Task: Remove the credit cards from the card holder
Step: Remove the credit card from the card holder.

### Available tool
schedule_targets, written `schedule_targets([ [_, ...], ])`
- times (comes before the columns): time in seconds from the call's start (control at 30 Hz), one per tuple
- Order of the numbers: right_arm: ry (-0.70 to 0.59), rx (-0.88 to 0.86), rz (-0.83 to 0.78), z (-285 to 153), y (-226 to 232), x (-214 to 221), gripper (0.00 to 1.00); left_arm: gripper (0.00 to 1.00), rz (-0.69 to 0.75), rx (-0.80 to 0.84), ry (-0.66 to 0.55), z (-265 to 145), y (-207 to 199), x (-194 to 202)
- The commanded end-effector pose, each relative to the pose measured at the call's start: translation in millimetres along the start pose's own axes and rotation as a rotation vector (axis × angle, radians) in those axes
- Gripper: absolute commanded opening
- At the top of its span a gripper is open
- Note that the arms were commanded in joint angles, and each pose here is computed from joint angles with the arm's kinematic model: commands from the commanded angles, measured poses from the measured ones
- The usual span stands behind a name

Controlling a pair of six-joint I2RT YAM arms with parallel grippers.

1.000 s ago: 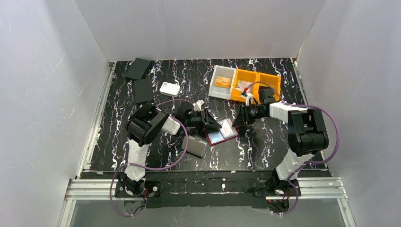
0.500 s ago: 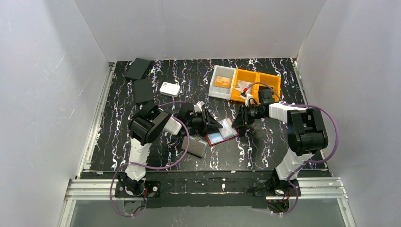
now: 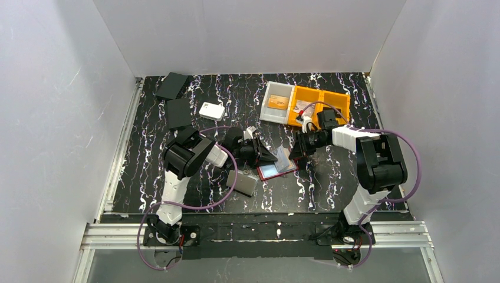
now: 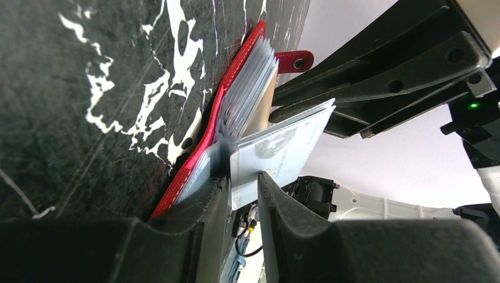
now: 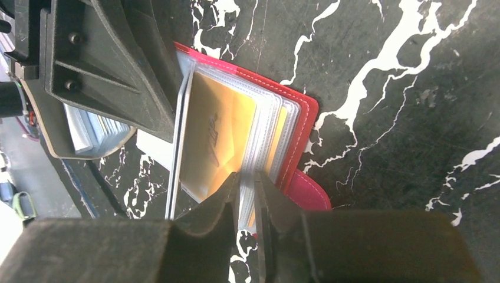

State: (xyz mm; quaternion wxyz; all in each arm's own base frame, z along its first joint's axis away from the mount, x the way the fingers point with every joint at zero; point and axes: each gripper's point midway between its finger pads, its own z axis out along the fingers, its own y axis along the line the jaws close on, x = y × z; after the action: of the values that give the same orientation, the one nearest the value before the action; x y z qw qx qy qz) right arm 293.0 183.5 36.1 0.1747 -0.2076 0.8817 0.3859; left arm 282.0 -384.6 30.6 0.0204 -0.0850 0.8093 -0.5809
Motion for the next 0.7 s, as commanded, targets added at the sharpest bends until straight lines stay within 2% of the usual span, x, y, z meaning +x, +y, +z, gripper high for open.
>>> schedule_targets([
  [0.0, 0.018, 0.143, -0.092, -11, -17, -5, 0.27, 0.24, 0.044, -0.014, -0.004, 5, -4, -1],
  [0.17, -0.082, 0.141, -0.106, -37, -16, -21, 0.37, 0.24, 0.055, -0.026, 0.007, 0, 0, 1],
  [0.33, -0.128, -0.092, -0.110, -37, 21, -21, 0.47, 0.23, 0.065, -0.032, 0.015, -4, 4, 2],
  [0.5, -0.112, -0.195, -0.053, -29, 29, -15, 0.48, 0.24, 0.074, -0.030, 0.020, -6, 3, 4],
  [0.67, -0.093, -0.188, -0.009, -21, 23, -12, 0.48, 0.24, 0.077, -0.026, 0.025, -6, 1, 4],
])
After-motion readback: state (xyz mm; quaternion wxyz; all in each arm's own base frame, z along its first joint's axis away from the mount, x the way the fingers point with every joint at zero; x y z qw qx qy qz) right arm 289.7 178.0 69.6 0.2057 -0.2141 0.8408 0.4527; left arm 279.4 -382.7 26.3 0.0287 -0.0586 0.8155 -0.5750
